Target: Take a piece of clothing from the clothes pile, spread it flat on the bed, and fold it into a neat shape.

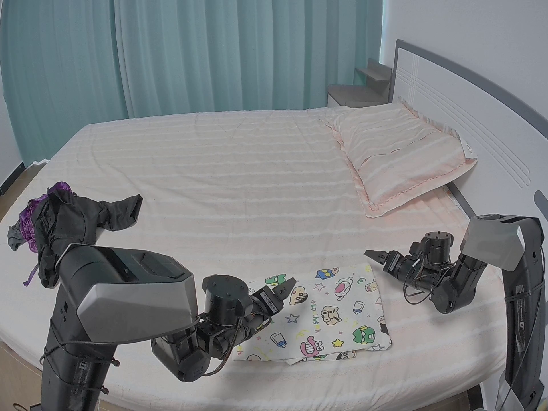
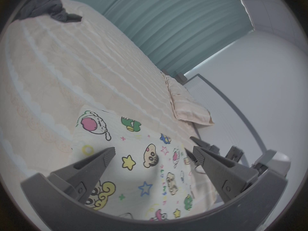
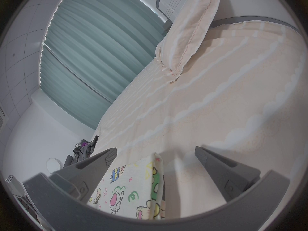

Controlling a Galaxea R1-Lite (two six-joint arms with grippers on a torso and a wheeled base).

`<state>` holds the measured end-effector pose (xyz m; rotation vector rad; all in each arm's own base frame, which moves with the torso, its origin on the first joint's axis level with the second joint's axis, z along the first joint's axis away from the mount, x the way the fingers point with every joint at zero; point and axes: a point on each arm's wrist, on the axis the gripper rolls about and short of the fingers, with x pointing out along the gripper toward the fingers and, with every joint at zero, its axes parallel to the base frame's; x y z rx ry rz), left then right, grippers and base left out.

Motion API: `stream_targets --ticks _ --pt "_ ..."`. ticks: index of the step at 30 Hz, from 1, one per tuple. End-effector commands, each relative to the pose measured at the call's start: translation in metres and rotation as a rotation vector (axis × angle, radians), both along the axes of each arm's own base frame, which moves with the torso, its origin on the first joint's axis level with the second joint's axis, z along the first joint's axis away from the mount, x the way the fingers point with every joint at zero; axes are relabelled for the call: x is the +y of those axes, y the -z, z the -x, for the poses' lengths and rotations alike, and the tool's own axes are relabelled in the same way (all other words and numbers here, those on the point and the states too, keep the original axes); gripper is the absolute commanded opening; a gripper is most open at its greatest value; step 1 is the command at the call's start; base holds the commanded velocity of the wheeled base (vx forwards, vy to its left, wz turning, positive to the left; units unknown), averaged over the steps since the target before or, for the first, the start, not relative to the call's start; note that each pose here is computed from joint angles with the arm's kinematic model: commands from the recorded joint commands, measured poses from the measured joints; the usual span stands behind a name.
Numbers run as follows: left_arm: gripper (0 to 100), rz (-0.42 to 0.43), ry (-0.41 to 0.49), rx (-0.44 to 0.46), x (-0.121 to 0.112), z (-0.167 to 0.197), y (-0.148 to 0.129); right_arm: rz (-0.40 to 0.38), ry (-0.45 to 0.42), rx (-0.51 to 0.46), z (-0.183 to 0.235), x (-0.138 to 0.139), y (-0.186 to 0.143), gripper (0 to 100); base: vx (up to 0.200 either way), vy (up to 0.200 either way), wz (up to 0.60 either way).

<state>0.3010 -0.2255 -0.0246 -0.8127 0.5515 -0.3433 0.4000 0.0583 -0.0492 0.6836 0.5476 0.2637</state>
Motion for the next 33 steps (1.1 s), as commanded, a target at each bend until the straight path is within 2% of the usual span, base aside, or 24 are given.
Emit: stream_targets --ticks 1,12,17,21,22,23,24,28,29,33 --pt "100 -0.1 0.028 0.012 -0.001 0.004 0.021 -0.001 0.002 0.003 0.001 -0.001 -0.001 100 0.0 0.0 0.0" --pt "100 -0.165 0.017 0.0 -0.004 0.007 0.03 0.0 0.0 0.009 0.003 -0.001 0.001 100 0.0 0.0 0.0" --pt "100 -0.158 0.012 -0.004 -0.004 0.007 0.029 -0.002 0.003 -0.011 0.002 -0.001 -0.002 100 0.0 0.0 0.0" --pt "100 -0.034 -0.04 0.021 -0.002 0.003 0.013 -0.007 0.006 -0.049 0.0 -0.002 -0.015 100 0.0 0.0 0.0" --pt "100 0.044 -0.064 0.035 0.002 0.002 0.001 -0.012 0.01 -0.059 0.0 -0.003 -0.021 100 0.0 0.0 0.0" --pt "100 0.044 -0.064 0.035 0.002 0.002 0.001 -0.012 0.01 -0.059 0.0 -0.003 -0.021 100 0.0 0.0 0.0" --pt "100 0.103 -0.105 0.031 0.01 -0.005 -0.012 -0.025 0.012 -0.062 0.003 -0.001 -0.029 100 0.0 0.0 0.0" --pt "100 0.138 -0.163 -0.013 0.031 -0.014 -0.035 -0.011 0.064 -0.1 0.009 -0.002 -0.049 100 0.0 0.0 0.0" --pt "100 0.158 -0.194 -0.04 0.045 -0.015 -0.052 -0.003 0.102 -0.124 0.015 -0.004 -0.063 100 0.0 0.0 0.0" --pt "100 0.178 -0.22 -0.087 0.058 -0.013 -0.075 0.007 0.137 -0.151 0.026 -0.006 -0.08 100 0.0 0.0 0.0"
